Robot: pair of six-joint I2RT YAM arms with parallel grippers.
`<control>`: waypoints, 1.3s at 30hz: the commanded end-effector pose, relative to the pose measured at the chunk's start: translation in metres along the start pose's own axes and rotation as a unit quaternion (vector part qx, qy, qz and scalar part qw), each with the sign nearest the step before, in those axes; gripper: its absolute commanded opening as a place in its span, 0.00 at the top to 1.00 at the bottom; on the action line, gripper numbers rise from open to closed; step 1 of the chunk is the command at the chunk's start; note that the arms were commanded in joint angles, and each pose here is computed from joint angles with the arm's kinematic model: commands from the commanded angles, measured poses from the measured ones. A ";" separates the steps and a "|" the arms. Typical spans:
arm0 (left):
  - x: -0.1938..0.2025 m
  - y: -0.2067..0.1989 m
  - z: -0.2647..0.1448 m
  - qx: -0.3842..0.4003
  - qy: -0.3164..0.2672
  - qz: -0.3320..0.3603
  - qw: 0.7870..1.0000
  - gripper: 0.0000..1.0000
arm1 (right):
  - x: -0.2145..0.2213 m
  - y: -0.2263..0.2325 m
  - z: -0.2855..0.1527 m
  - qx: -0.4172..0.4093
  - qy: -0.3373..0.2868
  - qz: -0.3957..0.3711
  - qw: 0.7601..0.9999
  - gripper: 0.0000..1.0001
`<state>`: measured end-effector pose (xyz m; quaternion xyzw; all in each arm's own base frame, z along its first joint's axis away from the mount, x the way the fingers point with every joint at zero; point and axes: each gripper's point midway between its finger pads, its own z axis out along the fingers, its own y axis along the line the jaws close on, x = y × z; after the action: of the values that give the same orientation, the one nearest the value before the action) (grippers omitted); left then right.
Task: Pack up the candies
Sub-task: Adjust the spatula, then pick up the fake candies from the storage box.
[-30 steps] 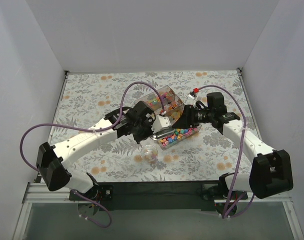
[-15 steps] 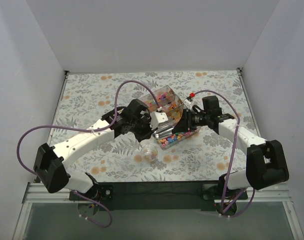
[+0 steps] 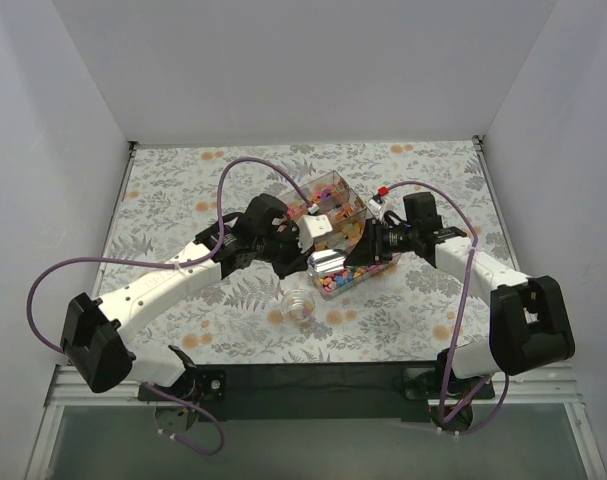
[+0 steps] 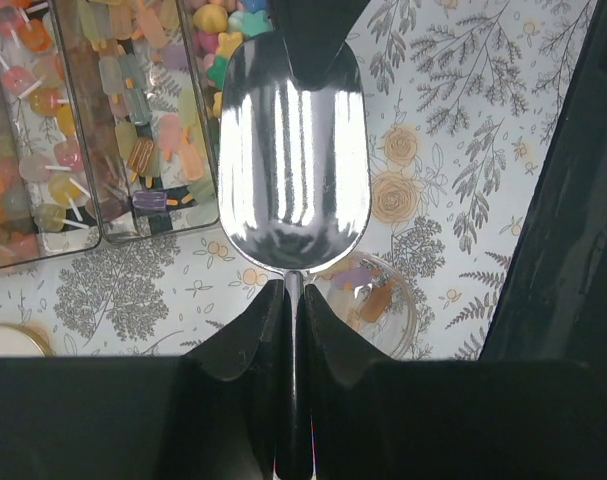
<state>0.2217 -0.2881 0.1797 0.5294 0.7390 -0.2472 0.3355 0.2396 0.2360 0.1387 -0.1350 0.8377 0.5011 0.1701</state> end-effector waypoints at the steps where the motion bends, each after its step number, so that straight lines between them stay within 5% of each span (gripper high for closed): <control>1: -0.036 0.006 -0.013 -0.014 -0.075 0.016 0.997 1.00 | 0.000 0.001 0.002 -0.009 0.004 -0.001 1.000 0.65; 12: -0.034 0.037 -0.013 -0.058 -0.050 0.015 0.997 1.00 | -0.032 0.003 -0.007 0.024 -0.026 -0.041 0.999 0.57; 19: -0.016 0.064 -0.018 -0.089 0.037 0.031 0.995 1.00 | -0.095 -0.041 -0.050 0.204 -0.079 -0.089 0.972 0.45; 28: -0.014 0.079 0.004 -0.052 0.124 0.035 0.990 1.00 | -0.126 -0.113 -0.059 0.356 -0.074 -0.090 0.927 0.45; 39: -0.007 0.101 0.027 -0.055 0.195 0.020 0.979 1.00 | -0.144 -0.147 -0.040 0.368 -0.054 -0.158 0.914 0.55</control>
<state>0.3212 -0.2828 0.1510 0.5596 0.7936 -0.1036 0.2152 0.3896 0.1350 0.0727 -0.1310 0.9448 0.1429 0.2642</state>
